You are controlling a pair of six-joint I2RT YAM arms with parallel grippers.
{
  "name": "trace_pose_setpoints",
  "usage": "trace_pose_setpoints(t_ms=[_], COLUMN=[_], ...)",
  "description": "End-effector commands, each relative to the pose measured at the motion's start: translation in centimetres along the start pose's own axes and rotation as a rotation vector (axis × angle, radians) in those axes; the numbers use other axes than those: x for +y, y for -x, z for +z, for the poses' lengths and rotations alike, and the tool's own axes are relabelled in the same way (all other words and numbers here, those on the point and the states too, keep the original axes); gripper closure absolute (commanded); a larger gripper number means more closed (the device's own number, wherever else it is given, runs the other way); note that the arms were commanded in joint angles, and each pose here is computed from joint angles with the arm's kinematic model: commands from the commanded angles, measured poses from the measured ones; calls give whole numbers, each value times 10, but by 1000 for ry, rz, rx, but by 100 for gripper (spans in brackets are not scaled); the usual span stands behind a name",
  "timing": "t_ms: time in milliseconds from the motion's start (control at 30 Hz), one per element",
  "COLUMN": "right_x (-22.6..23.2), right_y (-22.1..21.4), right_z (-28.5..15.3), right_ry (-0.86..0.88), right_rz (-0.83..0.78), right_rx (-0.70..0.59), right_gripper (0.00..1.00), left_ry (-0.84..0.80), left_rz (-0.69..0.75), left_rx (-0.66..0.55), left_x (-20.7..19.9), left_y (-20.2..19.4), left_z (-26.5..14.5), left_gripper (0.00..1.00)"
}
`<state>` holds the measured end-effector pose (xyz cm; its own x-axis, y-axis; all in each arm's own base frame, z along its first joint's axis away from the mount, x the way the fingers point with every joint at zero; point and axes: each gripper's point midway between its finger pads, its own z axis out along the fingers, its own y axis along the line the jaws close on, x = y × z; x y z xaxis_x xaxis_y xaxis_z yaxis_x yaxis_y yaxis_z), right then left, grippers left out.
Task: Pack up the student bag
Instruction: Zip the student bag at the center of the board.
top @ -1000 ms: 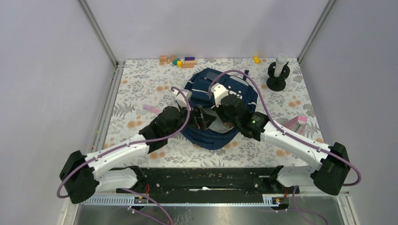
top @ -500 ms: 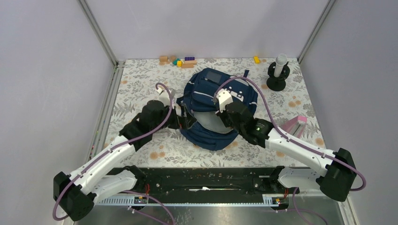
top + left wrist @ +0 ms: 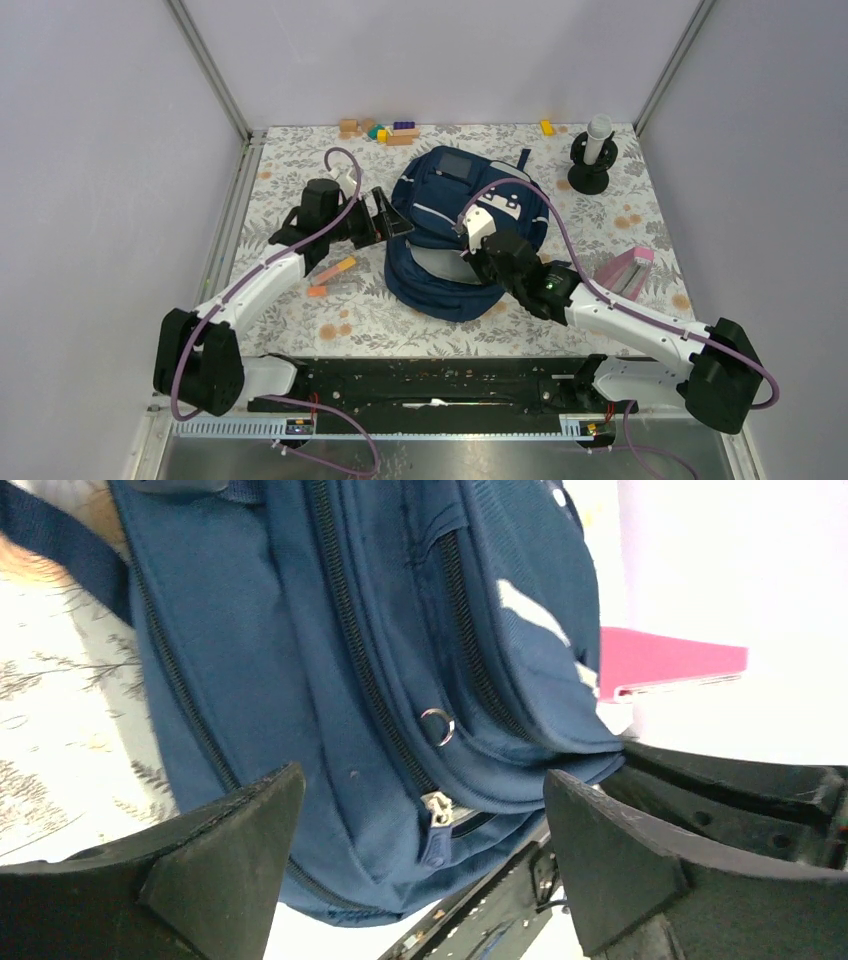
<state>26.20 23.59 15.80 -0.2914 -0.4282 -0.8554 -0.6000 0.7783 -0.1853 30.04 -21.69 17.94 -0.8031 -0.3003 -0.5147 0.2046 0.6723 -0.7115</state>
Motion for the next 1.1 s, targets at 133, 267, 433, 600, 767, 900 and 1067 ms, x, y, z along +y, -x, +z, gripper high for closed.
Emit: trace_pose_setpoints(t_ms=[133, 267, 433, 600, 767, 900, 1067], right_x=[4, 5, 5, 8, 22, 45, 66], right_y=[-24, -26, -25, -20, -11, 12, 51], right_z=[6, 7, 8, 6, -2, -17, -32], right_ry=[-4, -4, -7, 3, 31, 79, 120], right_rz=[32, 40, 44, 55, 79, 133, 354], right_rx=[68, 71, 67, 56, 67, 42, -49], right_gripper=[100, 100, 100, 89, 55, 51, 44], left_ry=[-224, -156, -107, -67, -73, -65, -131], left_rz=[24, -9, -9, -21, -6, 11, -6], left_rx=[0, 38, 65, 108, 135, 133, 131], left_x=[-48, -30, -19, -5, -6, -6, -23], left_y=[33, 32, 31, 22, 14, 13, 15], left_z=[11, 28, 37, 48, 54, 51, 44], left_gripper=[1, 2, 24, 55, 80, 97, 100])
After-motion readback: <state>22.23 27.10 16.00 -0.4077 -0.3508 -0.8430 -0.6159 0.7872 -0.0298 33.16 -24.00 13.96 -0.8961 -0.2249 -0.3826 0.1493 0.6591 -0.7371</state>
